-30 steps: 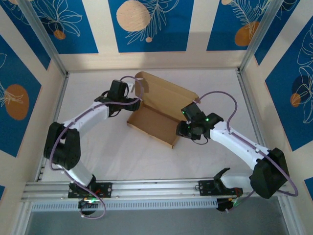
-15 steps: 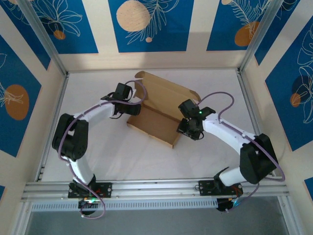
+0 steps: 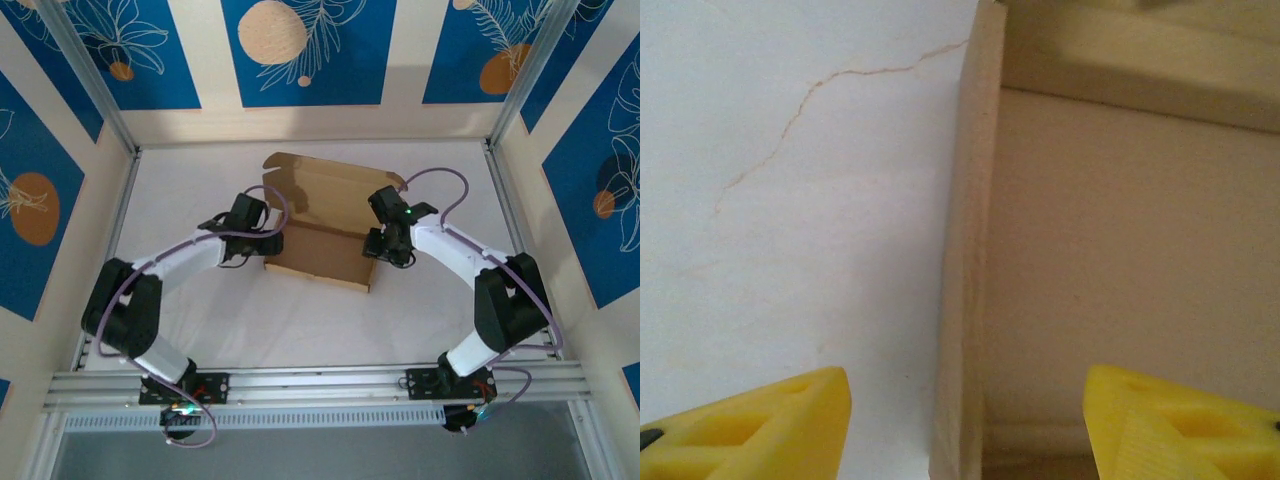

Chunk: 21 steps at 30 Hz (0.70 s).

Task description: Fold the paper box

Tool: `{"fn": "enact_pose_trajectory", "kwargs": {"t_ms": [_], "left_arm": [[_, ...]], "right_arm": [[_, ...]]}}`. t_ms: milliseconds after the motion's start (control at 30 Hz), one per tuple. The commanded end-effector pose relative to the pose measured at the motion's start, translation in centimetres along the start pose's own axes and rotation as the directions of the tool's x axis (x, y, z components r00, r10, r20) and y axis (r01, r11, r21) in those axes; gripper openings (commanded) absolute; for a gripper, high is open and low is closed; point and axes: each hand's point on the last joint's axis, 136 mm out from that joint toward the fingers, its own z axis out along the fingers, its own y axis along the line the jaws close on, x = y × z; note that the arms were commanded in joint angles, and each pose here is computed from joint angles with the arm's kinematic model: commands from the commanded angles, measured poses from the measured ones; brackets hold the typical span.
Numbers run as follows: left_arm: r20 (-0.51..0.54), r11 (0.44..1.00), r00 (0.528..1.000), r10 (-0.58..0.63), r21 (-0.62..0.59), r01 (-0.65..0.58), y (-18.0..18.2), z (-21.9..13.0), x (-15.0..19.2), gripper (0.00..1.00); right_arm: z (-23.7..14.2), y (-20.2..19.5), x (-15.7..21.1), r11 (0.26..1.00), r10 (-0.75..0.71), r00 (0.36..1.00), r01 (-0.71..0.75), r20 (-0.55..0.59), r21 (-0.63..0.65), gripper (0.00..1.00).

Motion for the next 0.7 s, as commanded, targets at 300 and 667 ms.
{"fn": "enact_pose_trajectory", "kwargs": {"t_ms": [300, 667], "left_arm": [[0.161, 1.000, 0.987, -0.001, 0.006, 0.000, -0.5, -3.6, -3.5, 0.63], [0.106, 0.955, 0.950, 0.293, 0.026, -0.297, -2.0, -0.9, -5.0, 0.62]], "right_arm": [[-4.0, 1.0, -4.4, 0.963, -0.182, 0.956, 0.220, 0.230, -0.153, 0.48], [-4.2, -0.3, -0.4, 0.991, 0.081, 0.975, -0.056, 0.208, -0.123, 0.38]]}}
